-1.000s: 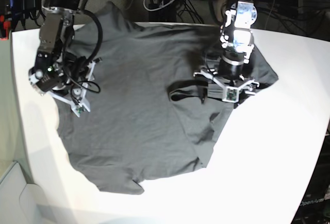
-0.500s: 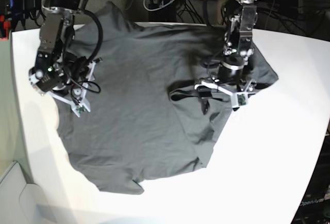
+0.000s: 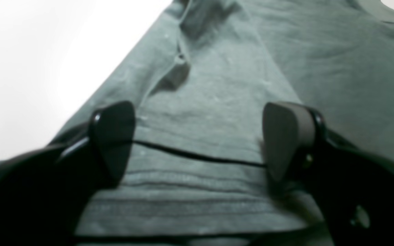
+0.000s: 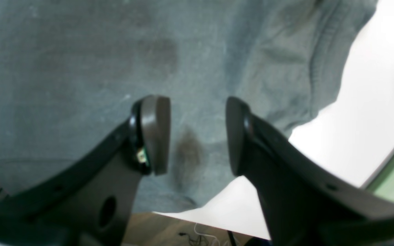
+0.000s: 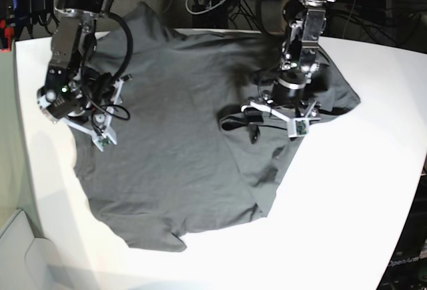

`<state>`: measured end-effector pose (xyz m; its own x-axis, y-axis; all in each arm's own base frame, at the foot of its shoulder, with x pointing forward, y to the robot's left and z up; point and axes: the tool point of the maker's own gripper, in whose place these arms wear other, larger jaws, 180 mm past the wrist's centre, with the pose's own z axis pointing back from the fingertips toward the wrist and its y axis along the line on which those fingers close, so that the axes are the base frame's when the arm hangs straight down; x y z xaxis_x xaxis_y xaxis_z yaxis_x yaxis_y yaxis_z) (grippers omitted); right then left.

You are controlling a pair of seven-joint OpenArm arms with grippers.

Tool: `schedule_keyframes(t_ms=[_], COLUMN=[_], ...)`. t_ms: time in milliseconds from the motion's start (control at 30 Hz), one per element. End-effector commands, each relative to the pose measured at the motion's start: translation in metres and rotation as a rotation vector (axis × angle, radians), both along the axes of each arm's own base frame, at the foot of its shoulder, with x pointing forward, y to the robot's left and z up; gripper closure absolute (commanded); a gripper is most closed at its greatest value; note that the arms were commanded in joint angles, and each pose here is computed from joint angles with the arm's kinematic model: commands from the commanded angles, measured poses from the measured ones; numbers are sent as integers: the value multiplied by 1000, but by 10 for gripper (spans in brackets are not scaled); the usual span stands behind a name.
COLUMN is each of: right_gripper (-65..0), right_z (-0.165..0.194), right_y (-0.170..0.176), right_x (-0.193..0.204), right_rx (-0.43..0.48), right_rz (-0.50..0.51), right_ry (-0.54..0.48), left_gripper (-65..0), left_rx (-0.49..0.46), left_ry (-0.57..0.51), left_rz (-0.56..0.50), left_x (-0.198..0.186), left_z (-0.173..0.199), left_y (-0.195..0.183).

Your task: Layout the t-shirt on the table in an organized manner, then fold the t-shirt properly

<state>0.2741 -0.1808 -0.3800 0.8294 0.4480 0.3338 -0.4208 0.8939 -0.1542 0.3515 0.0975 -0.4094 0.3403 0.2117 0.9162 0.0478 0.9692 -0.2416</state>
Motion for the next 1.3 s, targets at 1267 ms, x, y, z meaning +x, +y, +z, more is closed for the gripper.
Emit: schedule_keyframes(t_ms=[1267], right_gripper=[-273], right_z=[-11], right_y=[1], right_x=[6], right_rx=[30], right_rz=[2], right_ry=[14], left_gripper=[-415], left_rx=[-79], left_ry=[-14], left_rz=[43], left_x=[14], left_z=[1], left_y=[-1])
